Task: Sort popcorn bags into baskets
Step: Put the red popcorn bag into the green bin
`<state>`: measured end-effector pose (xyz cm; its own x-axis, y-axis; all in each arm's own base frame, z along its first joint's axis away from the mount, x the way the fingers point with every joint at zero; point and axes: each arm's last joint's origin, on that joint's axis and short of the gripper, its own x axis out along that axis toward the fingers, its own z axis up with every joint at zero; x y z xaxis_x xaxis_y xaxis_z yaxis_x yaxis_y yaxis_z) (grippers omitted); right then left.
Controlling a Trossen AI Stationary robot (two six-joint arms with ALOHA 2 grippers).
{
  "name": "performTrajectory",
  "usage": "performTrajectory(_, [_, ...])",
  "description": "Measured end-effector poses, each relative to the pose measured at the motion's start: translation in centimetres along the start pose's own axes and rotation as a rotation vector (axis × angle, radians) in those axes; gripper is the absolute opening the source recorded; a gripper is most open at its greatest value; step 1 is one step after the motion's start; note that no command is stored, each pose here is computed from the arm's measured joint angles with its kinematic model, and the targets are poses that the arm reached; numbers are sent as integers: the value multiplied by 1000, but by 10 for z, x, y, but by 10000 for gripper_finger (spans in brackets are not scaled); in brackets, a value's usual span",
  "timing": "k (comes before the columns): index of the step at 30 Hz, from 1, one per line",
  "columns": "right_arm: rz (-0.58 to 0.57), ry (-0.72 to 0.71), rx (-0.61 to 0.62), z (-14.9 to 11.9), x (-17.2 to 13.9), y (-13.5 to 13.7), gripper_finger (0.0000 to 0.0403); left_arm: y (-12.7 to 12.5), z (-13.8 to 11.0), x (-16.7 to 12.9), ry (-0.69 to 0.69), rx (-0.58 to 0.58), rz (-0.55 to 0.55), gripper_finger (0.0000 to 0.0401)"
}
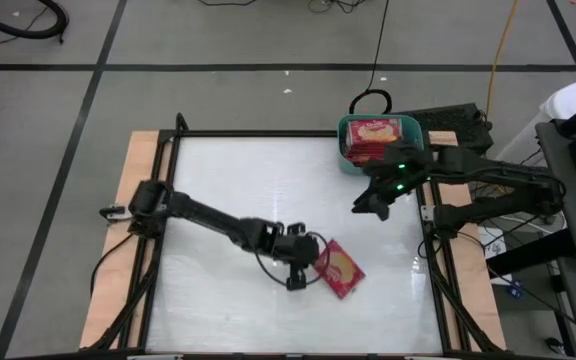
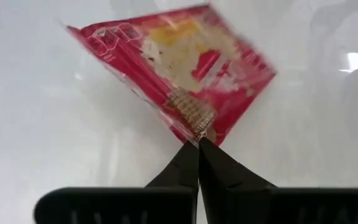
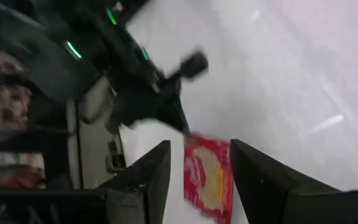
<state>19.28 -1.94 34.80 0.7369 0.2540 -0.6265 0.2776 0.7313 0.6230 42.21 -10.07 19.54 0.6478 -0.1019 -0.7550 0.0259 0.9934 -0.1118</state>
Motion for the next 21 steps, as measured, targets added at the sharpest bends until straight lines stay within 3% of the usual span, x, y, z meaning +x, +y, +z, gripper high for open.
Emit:
performTrajectory(6, [14, 120, -68, 9, 33, -6, 155, 35, 21, -45, -42, 118, 53, 2])
performTrajectory(14, [51, 133, -141, 28, 61, -11, 155, 74, 31, -95, -45, 224, 123, 1])
performTrajectory(21, [18, -8, -432, 63, 56, -4, 155, 97, 30, -112, -13, 285, 162, 1])
